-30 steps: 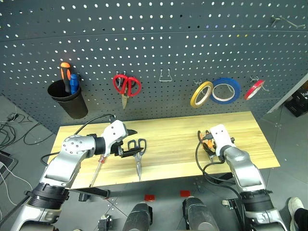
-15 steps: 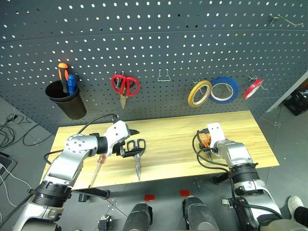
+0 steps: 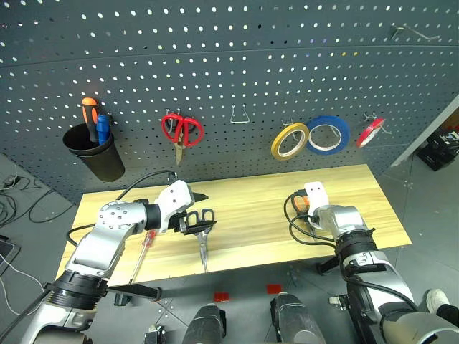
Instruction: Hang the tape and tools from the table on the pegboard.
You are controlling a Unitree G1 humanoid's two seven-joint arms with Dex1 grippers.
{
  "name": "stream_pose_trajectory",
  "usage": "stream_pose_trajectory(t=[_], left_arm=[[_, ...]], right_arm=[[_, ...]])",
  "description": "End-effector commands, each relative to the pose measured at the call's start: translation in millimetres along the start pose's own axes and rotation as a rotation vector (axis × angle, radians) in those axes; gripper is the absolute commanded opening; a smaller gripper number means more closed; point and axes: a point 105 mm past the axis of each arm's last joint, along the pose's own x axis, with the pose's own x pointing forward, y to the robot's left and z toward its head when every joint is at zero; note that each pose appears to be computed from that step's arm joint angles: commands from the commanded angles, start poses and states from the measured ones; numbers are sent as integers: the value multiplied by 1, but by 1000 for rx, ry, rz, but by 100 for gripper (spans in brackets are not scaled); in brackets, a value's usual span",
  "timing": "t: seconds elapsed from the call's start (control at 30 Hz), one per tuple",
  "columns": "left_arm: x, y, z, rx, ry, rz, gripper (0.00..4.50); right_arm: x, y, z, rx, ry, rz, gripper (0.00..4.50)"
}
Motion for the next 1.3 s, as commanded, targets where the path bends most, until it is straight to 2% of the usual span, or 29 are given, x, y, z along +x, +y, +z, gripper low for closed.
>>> stream_pose_trajectory(t=[0.03, 0.13, 0.2, 0.4, 0.5, 0.6, 0.73, 0.87, 1.0, 1.17, 1.3], left_arm=[[-7, 7, 7, -10, -62, 80, 378], [-14, 10, 9, -58, -125, 138, 378], [-23, 11, 13, -96, -199, 190, 378], [-51, 15, 16, -215, -355, 412, 378], [-60, 9, 20, -301, -408, 447, 378], [-64, 2, 22, -322, -404, 440, 378], [-66, 3, 29, -309, -390, 430, 378], [-59, 7, 46, -271, -409, 411, 378], [-48, 7, 64, -246, -429, 378, 378], [-39, 11, 76, -241, -448, 372, 378], [-35, 12, 79, -241, -445, 365, 378]], right_arm=[[4, 6, 1, -31, -26, 1, 212], [-7, 12, 18, -65, -131, 22, 212], [-25, 22, 30, -102, -246, 48, 212], [-105, 86, 33, -188, -575, 199, 212], [-156, 114, 69, -214, -868, 213, 212], [-204, 133, 114, -240, -1149, 211, 212], [-242, 148, 169, -246, -1389, 207, 212], [-248, 151, 213, -228, -1498, 182, 212], [-243, 150, 241, -231, -1548, 146, 212], [-223, 153, 261, -261, -1552, 104, 212], [-206, 143, 268, -253, -1520, 63, 212]])
